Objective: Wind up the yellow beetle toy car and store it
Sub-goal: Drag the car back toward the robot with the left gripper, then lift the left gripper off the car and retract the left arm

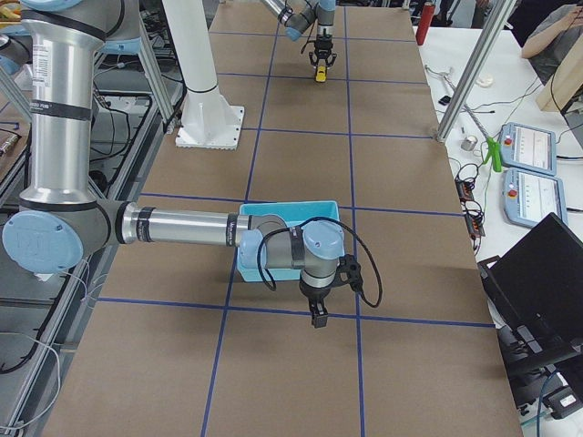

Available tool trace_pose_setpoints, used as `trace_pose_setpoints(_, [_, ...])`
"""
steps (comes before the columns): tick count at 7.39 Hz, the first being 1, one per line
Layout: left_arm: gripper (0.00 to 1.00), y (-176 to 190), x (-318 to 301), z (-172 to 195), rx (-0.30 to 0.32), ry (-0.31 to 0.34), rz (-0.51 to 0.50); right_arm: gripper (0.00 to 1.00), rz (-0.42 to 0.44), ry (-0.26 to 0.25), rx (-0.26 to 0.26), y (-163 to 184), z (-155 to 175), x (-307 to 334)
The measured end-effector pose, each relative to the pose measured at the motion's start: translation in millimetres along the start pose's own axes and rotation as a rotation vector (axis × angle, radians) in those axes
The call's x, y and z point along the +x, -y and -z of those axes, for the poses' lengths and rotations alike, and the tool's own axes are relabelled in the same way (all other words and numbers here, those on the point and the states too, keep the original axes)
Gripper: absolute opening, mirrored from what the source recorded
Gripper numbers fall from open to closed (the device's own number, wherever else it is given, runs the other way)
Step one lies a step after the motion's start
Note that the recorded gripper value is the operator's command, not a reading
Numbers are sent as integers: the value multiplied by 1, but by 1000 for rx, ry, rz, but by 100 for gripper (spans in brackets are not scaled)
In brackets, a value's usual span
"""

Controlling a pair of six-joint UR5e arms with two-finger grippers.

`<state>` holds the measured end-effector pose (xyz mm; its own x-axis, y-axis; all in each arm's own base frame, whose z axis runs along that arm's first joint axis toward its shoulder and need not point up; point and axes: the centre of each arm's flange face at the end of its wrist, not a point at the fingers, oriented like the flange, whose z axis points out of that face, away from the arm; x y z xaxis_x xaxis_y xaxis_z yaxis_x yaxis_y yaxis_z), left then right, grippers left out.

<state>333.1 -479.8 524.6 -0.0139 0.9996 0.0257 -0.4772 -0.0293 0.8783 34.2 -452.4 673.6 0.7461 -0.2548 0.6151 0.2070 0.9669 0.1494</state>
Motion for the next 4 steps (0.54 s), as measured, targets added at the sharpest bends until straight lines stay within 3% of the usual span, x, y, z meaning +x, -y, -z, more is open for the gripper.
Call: trace_pose_setpoints(4, [100,-3,-2,3,3,9,-2,100,0,0,0,0,0,0])
